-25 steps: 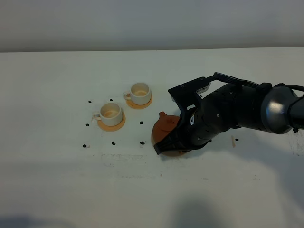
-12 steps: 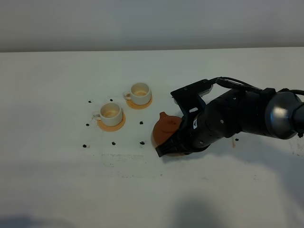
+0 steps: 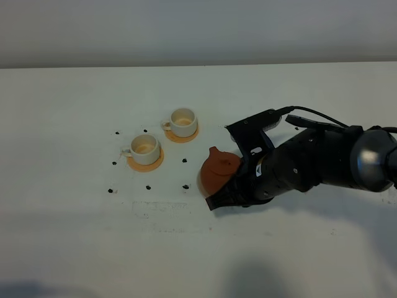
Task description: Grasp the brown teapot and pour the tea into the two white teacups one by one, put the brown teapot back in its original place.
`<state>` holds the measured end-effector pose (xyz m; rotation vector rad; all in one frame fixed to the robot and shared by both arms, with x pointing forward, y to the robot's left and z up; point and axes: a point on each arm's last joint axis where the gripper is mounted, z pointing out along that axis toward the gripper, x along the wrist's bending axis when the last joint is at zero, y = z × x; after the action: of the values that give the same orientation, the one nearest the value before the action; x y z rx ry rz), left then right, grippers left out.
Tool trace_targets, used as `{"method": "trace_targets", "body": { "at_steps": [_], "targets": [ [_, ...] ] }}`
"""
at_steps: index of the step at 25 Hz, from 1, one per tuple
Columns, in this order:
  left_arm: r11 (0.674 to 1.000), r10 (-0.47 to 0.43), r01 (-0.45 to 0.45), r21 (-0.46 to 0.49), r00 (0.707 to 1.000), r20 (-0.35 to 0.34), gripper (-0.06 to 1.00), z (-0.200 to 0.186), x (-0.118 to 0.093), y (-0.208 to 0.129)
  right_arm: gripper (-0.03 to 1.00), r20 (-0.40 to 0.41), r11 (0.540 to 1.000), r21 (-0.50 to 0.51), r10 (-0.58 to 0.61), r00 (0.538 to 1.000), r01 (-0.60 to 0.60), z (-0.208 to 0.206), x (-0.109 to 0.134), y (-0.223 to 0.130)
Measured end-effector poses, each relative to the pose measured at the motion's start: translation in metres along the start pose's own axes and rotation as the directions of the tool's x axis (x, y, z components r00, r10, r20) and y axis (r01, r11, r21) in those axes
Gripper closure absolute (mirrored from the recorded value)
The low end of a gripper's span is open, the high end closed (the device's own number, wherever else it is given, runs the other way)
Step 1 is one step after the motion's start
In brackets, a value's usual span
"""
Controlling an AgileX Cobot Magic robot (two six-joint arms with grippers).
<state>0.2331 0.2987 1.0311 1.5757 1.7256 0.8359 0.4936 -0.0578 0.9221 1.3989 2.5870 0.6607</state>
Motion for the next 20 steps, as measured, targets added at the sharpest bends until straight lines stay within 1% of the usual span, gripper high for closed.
{"method": "trace_targets", "body": {
  "at_steps": [6, 20],
  "targets": [
    [1.000, 0.000, 0.000, 0.000, 1.000, 0.000, 0.41, 0.0000, 0.0000, 0.0000, 0.87, -0.001, 1.000, -0.018, 0.001, 1.000, -0.001, 0.0034, -0.0015, -0.0065],
    [1.000, 0.000, 0.000, 0.000, 1.000, 0.000, 0.41, 0.0000, 0.0000, 0.0000, 0.87, -0.007, 0.997, -0.075, -0.013, 1.000, 0.012, -0.0002, -0.0007, -0.0011]
  ]
}}
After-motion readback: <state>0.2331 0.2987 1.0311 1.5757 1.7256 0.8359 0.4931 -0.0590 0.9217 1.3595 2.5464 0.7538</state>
